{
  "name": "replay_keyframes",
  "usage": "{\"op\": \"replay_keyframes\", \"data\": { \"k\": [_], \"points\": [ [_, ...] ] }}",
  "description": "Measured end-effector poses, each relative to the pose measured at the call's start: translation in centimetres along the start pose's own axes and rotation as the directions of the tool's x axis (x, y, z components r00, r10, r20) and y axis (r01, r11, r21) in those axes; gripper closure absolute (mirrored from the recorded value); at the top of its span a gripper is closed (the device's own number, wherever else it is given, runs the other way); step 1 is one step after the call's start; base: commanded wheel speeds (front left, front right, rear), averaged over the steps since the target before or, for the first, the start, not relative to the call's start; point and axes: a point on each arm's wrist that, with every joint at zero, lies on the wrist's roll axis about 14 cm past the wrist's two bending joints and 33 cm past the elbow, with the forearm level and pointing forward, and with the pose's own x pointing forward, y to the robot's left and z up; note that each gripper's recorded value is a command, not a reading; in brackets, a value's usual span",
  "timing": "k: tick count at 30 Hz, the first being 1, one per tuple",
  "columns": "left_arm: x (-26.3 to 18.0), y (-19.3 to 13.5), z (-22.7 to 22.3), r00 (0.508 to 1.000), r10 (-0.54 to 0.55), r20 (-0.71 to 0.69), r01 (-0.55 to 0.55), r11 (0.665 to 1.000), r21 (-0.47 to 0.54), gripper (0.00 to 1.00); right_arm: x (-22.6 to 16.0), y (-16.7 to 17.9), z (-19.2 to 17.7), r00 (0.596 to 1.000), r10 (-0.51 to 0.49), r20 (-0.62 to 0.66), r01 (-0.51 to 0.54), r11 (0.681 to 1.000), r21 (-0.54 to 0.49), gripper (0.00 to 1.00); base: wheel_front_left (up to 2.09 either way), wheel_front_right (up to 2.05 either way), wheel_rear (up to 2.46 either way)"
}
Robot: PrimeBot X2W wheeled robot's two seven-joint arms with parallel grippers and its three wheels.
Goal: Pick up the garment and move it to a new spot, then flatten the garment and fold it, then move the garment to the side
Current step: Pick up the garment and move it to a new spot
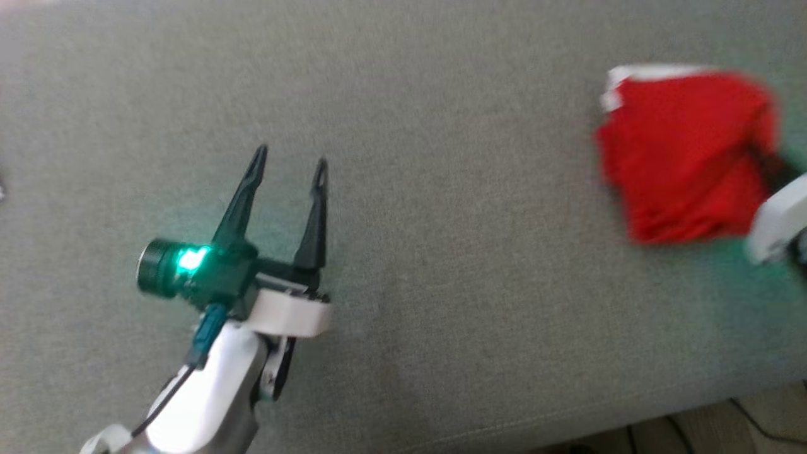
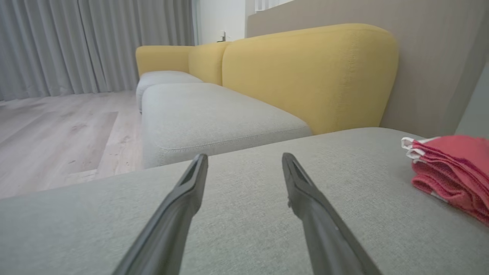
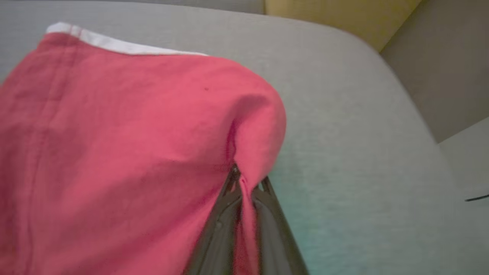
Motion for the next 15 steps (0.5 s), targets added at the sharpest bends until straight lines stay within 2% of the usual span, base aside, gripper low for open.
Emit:
{"op": "replay_keyframes", "data": {
  "k": [4, 5, 10, 11, 12, 15],
  "points": [
    [1.8, -1.1, -1.1, 0.999, -0.048, -0.003, 0.048, 0.999, -0.019, 0.0, 1.5, -5.6, 1.6, 0.992, -0.123, 0.004, 0.123, 0.99, -0.063, 1.0, 0.0, 0.0, 0.0],
    [1.8, -1.1, -1.1, 0.999, -0.048, -0.003, 0.048, 0.999, -0.019, 0.0, 1.5, -5.6, 1.6, 0.992, -0.123, 0.004, 0.123, 0.99, -0.063, 1.0, 0.0, 0.0, 0.0],
    [3.0, -0.7, -2.0, 0.999, -0.048, -0.005, 0.048, 0.998, -0.043, 0.0, 3.1, -10.6, 1.7, 0.968, -0.251, -0.018, 0.248, 0.963, -0.106, 1.0, 0.0, 0.0, 0.0],
    [3.0, -0.4, -2.3, 0.999, -0.041, -0.011, 0.041, 0.998, -0.043, 0.0, 3.5, -11.2, 1.8, 0.964, -0.267, -0.012, 0.265, 0.959, -0.103, 0.55, 0.0, 0.0, 0.0],
    [2.9, 0.0, -2.6, 0.999, -0.032, -0.021, 0.031, 0.999, -0.041, 0.0, 3.8, -11.7, 2.0, 0.96, -0.282, -0.005, 0.279, 0.954, -0.106, 0.0, 0.0, 0.0, 0.0],
    [2.6, 1.1, -3.5, 0.999, -0.005, -0.044, 0.003, 0.999, -0.036, 0.0, 4.9, -12.2, 2.4, 0.952, -0.307, 0.012, 0.307, 0.948, -0.089, 0.0, 0.0, 0.0, 0.0]
  ]
}}
